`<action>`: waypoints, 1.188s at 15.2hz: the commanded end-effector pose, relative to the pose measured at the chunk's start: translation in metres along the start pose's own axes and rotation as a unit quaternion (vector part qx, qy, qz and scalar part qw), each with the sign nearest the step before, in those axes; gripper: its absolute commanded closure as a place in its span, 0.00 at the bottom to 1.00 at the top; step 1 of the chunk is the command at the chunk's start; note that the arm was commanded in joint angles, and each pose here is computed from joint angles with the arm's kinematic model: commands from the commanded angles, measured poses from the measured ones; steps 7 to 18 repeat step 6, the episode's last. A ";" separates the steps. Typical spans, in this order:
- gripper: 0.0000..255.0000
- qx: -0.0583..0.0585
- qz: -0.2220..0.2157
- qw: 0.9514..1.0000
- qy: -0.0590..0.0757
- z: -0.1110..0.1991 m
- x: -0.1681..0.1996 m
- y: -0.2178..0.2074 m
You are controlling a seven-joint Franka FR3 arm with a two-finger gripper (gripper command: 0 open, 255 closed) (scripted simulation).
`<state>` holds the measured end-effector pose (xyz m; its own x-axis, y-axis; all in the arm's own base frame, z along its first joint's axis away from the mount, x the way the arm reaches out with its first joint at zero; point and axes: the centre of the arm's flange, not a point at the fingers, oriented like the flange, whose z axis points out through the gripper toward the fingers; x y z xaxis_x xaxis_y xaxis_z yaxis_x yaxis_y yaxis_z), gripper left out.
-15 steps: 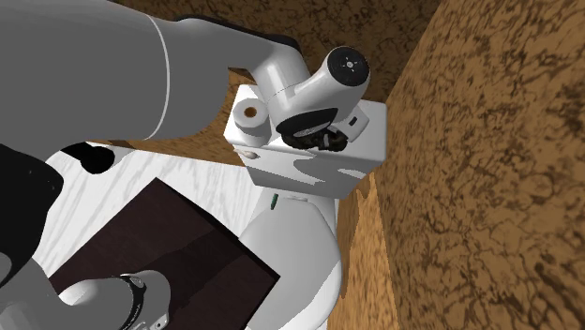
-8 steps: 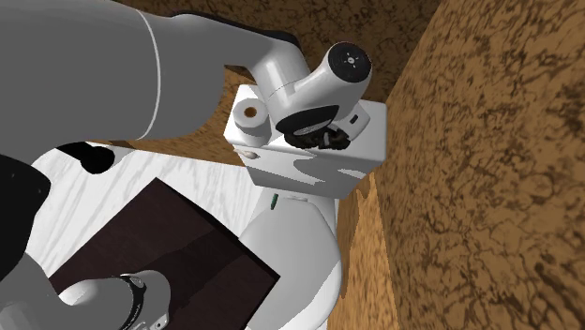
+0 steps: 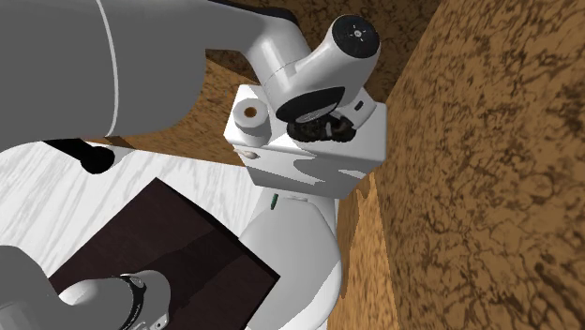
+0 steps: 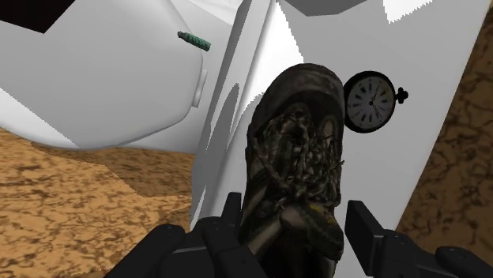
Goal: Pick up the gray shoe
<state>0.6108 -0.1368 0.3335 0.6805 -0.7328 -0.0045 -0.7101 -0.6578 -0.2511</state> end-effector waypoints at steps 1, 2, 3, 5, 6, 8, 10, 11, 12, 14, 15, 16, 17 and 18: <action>1.00 0.000 0.000 1.000 0.000 -0.011 0.000 -0.003; 1.00 0.000 0.000 1.000 0.000 -0.016 0.000 -0.004; 1.00 0.000 0.000 1.000 0.000 -0.021 0.000 -0.005; 1.00 0.000 0.000 1.000 0.000 -0.027 0.000 -0.007; 1.00 0.000 0.000 1.000 0.000 -0.027 0.000 -0.007; 1.00 0.000 0.000 1.000 0.000 -0.027 0.000 -0.007; 1.00 0.000 0.000 1.000 0.000 -0.027 0.000 -0.007; 1.00 0.000 0.000 1.000 0.000 -0.027 0.000 -0.007; 1.00 0.000 0.000 1.000 0.000 -0.027 0.000 -0.007; 1.00 0.000 0.000 1.000 0.000 -0.027 0.000 -0.007; 1.00 0.000 0.000 1.000 0.000 -0.027 0.000 -0.007; 1.00 0.000 0.000 1.000 0.000 -0.027 0.000 -0.007; 1.00 0.000 0.000 1.000 0.000 -0.027 0.000 -0.007; 1.00 0.000 0.000 1.000 0.000 -0.027 0.000 -0.007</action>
